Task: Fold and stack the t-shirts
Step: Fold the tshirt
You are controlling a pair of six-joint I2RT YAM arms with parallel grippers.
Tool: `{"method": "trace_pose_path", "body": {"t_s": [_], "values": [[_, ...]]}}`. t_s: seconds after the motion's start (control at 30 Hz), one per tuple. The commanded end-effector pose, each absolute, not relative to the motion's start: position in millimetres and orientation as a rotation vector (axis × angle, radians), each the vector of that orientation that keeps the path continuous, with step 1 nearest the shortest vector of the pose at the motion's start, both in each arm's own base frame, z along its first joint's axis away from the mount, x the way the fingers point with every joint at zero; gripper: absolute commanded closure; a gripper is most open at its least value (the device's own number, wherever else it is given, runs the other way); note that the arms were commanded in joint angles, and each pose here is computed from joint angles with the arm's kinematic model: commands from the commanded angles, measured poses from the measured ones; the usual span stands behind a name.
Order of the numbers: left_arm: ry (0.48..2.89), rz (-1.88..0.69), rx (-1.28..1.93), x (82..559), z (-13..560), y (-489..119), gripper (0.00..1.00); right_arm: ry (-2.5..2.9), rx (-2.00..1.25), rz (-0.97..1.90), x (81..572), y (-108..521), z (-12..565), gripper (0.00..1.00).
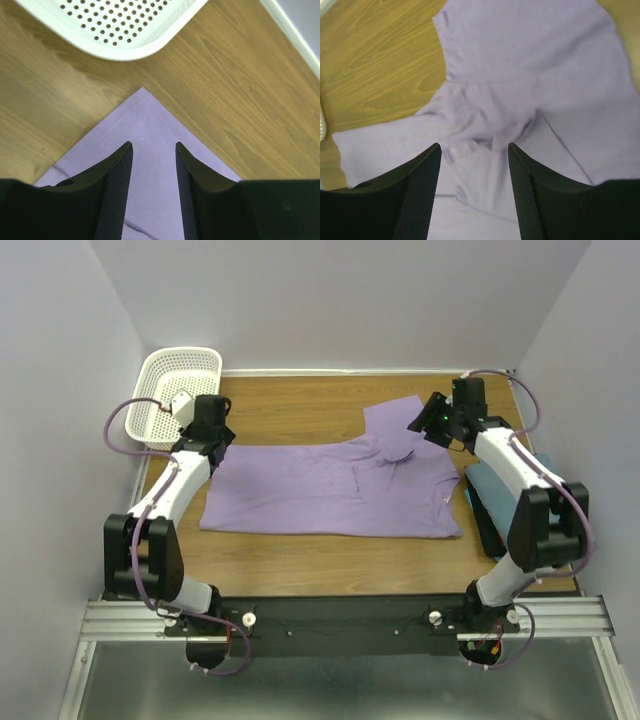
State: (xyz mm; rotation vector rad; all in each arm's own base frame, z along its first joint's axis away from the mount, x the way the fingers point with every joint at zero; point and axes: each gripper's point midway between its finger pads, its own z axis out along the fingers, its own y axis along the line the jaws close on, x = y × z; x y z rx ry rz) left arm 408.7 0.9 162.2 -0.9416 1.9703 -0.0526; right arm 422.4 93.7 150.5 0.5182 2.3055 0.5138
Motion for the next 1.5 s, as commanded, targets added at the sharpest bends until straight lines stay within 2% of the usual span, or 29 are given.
{"method": "trace_pose_path", "body": {"t_s": [0.0, 0.07, 0.23, 0.27, 0.4, 0.53, 0.83, 1.47], "values": [[2.025, 0.139, -0.914, 417.0, 145.5, 6.4, 0.54, 2.323, 0.346, 0.456, 465.3, 112.8, 133.5, 0.38], [2.035, 0.134, -0.892, 430.6, 147.3, 2.1, 0.54, 2.300, 0.290, 0.448, 484.9, 126.9, 140.9, 0.38], [2.135, 0.201, -0.805, 462.0, 125.0, -5.2, 0.56, 2.328, 0.268, 0.293, 527.3, 126.1, 101.0, 0.38], [2.147, 0.217, -0.789, 464.4, 123.2, -4.6, 0.56, 2.302, 0.258, 0.290, 539.3, 127.2, 108.2, 0.39], [2.200, 0.265, -0.738, 478.6, 103.3, -5.2, 0.56, 2.326, 0.195, 0.299, 555.9, 142.7, 87.4, 0.41], [2.220, 0.322, -0.706, 493.5, 97.8, -2.9, 0.56, 2.365, 0.080, 0.288, 550.6, 176.0, 63.5, 0.41], [2.304, 0.380, -0.671, 489.6, 62.9, -1.8, 0.57, 2.357, -0.138, 0.200, 538.5, 226.7, 50.7, 0.41], [2.355, 0.415, -0.655, 482.7, 48.2, -0.5, 0.65, 2.405, -0.255, 0.149, 511.8, 235.6, 27.7, 0.43]]}}
